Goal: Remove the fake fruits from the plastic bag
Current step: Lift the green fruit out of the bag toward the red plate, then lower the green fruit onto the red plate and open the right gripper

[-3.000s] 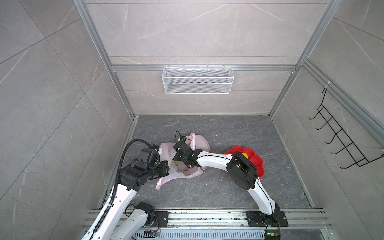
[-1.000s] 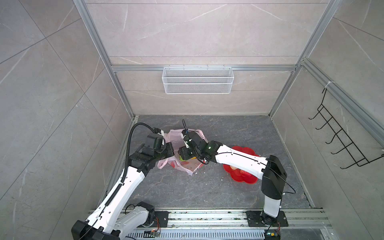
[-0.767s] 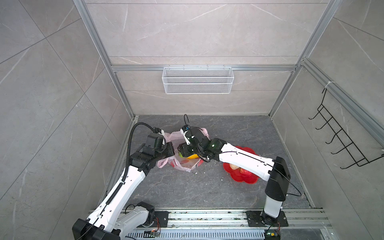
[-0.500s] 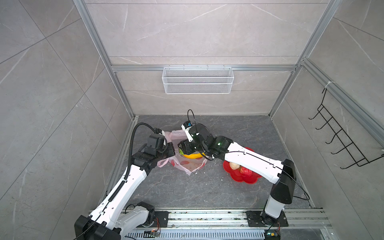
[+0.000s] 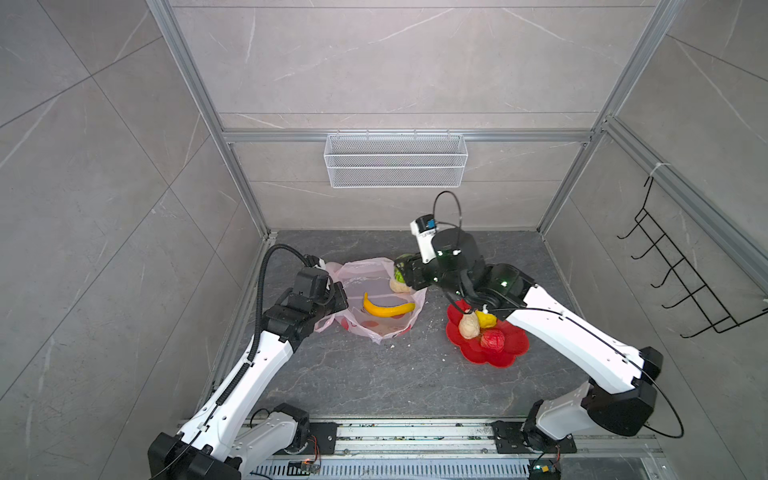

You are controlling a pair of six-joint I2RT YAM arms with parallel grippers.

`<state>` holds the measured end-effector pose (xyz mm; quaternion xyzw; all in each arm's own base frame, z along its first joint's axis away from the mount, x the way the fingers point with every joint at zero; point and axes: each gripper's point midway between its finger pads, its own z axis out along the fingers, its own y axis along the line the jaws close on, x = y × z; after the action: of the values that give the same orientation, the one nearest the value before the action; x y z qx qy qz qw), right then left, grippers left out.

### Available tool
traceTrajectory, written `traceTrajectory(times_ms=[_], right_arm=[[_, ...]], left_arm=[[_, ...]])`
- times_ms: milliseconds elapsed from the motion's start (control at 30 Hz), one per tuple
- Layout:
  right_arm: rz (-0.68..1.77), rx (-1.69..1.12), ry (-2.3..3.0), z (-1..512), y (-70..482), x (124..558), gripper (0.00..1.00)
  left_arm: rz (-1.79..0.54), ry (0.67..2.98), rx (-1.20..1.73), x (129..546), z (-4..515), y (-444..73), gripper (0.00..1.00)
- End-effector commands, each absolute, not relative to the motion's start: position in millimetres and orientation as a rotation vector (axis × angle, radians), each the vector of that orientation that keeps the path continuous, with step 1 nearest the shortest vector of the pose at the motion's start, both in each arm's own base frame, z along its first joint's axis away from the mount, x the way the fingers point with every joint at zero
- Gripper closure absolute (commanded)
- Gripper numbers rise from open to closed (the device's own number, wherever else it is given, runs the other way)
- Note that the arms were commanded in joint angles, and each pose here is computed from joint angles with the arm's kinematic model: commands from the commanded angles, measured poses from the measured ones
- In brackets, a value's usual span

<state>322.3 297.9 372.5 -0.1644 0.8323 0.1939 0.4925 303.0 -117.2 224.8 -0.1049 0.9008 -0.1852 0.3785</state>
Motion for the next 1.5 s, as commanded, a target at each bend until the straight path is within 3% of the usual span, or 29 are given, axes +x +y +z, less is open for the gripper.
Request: traceTrajectory(times_ms=[0,233,433,600,1100,1467], right_arm=[[0.307,-0.323,2.048,366,249,334,0.72],[0.085,-0.107,2.147,326,159,358,0.72],[-0.053,0.214,2.292,238,73,355,0.73],[-0.125,0.391,2.386,177,33,342,0.74],[-0.297,0.590,2.526,98,-9,321,0.74],[-0.325,0.636,2.588,71,-12,308,0.69]], left_arm=[[-0.491,2.262,-0.257,309,235,-120,1.00],[-0.501,2.272,-0.267,308,231,-121,1.00],[-0.504,2.278,-0.256,306,232,-122,1.00],[-0.512,2.296,-0.245,306,228,-124,1.00],[-0.520,2.304,-0.225,307,231,-127,1.00],[-0.530,2.306,-0.208,308,234,-130,1.00]])
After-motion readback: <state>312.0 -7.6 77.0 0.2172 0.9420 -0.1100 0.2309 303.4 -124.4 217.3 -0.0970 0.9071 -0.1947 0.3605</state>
